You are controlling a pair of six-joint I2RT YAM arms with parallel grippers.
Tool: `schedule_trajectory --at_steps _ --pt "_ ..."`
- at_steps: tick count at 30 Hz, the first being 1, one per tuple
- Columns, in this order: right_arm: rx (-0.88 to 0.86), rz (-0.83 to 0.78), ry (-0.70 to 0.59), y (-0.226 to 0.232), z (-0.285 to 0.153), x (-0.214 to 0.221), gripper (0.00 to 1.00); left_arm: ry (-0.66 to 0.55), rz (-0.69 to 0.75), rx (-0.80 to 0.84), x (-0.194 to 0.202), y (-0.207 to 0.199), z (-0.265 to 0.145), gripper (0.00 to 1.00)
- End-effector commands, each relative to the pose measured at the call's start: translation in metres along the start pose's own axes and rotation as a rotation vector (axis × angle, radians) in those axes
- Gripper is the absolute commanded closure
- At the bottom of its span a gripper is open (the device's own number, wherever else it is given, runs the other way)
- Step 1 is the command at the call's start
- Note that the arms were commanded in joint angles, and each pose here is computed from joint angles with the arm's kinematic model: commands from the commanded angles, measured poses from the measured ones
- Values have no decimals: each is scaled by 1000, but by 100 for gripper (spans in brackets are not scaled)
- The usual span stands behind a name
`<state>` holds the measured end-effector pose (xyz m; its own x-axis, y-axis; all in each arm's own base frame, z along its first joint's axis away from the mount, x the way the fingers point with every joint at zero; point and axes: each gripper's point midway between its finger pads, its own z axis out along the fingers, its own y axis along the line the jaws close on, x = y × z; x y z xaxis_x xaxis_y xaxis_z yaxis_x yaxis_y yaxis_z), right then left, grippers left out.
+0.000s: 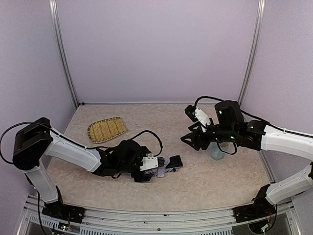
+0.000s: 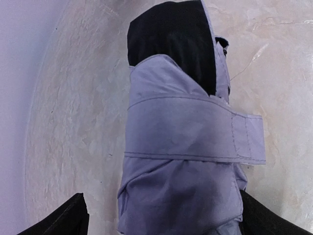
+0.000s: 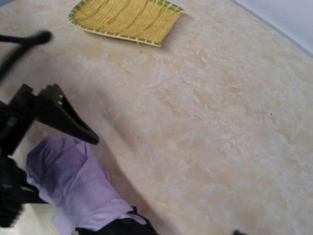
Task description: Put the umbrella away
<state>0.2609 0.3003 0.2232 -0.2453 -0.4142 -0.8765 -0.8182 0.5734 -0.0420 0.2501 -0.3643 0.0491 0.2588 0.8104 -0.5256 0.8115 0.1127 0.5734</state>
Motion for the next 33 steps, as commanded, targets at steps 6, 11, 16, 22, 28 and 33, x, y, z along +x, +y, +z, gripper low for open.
schedule_trajectory --at_steps 6,11,16,22,28,33 --pt "208 166 -119 -86 -26 -40 7 -177 -37 104 -40 5 -61 1" --pt "451 371 -205 -191 -80 -27 0 -472 -98 -21 -80 52 -127 1" --pt "647 531 -264 -268 -136 29 0 -450 -538 -527 -24 192 -168 1" --pt "754 638 -205 -297 -151 102 0 -157 -1009 -930 112 276 -182 1" --pt "894 679 -233 -298 -156 149 0 -67 -1235 -1171 224 257 -208 1" --pt "947 690 -213 -298 -154 172 0 -7 -1207 -1298 256 233 -222 1"
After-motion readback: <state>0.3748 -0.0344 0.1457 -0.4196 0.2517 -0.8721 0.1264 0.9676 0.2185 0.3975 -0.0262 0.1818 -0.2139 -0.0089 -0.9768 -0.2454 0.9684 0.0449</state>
